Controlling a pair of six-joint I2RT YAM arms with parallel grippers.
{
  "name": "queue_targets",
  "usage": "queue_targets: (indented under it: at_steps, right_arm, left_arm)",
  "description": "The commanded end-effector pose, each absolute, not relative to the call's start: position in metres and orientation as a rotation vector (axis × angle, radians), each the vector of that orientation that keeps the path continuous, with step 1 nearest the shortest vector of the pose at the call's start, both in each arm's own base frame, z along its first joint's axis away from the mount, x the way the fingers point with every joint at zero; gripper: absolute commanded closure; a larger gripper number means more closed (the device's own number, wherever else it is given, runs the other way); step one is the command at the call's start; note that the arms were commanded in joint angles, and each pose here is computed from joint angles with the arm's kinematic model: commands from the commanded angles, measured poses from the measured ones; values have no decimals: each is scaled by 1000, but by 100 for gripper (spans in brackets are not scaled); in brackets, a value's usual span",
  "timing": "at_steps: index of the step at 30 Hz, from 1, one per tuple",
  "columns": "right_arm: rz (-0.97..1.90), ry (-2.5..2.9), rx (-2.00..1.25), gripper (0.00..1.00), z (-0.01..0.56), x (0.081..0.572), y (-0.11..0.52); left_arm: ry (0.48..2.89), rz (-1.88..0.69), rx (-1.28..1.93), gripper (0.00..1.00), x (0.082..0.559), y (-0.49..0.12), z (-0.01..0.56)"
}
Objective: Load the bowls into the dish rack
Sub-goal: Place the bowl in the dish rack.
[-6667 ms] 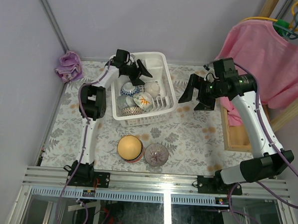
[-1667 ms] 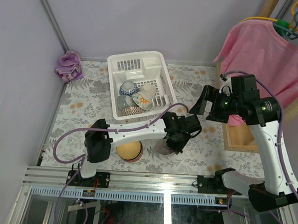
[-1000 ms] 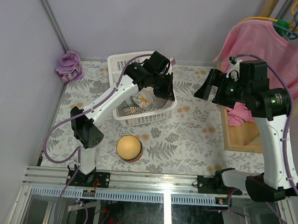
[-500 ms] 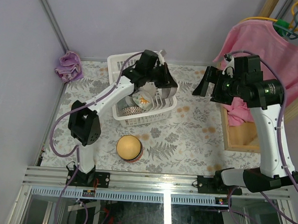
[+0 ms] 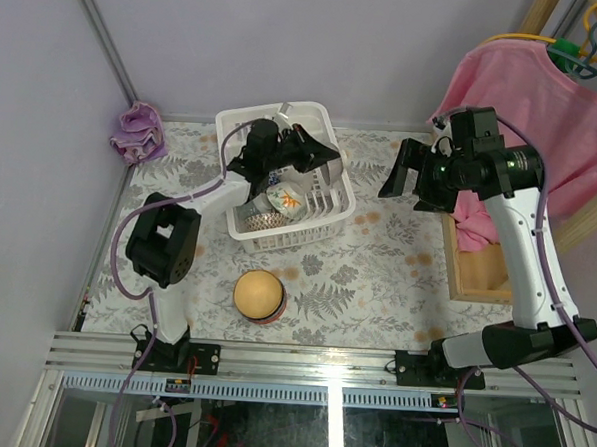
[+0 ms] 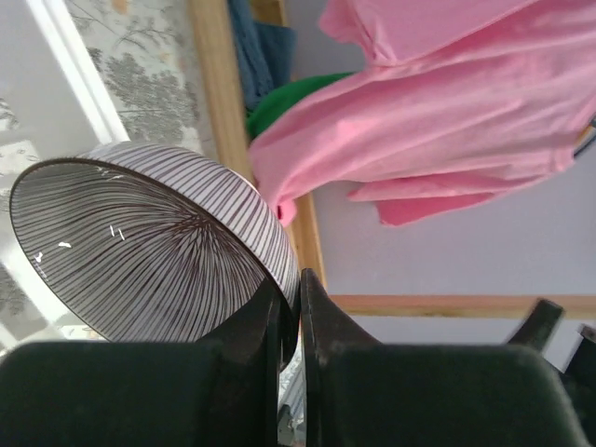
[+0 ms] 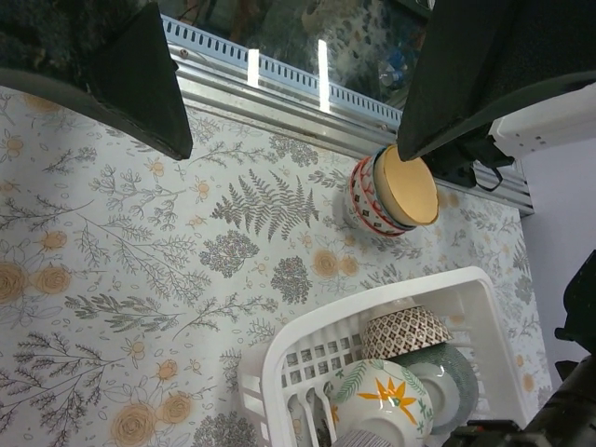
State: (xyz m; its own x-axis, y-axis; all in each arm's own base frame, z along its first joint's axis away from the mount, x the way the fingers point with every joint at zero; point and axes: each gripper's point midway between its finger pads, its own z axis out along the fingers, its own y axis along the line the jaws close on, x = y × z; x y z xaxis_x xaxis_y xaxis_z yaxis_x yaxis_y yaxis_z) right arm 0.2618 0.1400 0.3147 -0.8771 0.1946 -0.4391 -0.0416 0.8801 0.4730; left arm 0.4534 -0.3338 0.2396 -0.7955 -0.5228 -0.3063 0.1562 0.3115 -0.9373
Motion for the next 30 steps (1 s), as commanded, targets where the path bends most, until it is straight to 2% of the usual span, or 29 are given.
queue_targets:
  at_steps: [1,8,14,30]
  right_arm:
    - [673,2571,111,1,315,268,143]
    - [701,2603,189,0,303,275,149]
    - [721,2613,207,0,302,281,153]
    - [780,2598,231,0,301,299,164]
  left_arm:
    - [1770,-1763,-187,100,429,-334,292]
    - [1789,-1897,-160,100,397,-317,264]
    - [1842,-1916,-68,100,404,-317,252]
    - [2022,-1900,-72,100,421,-321,204]
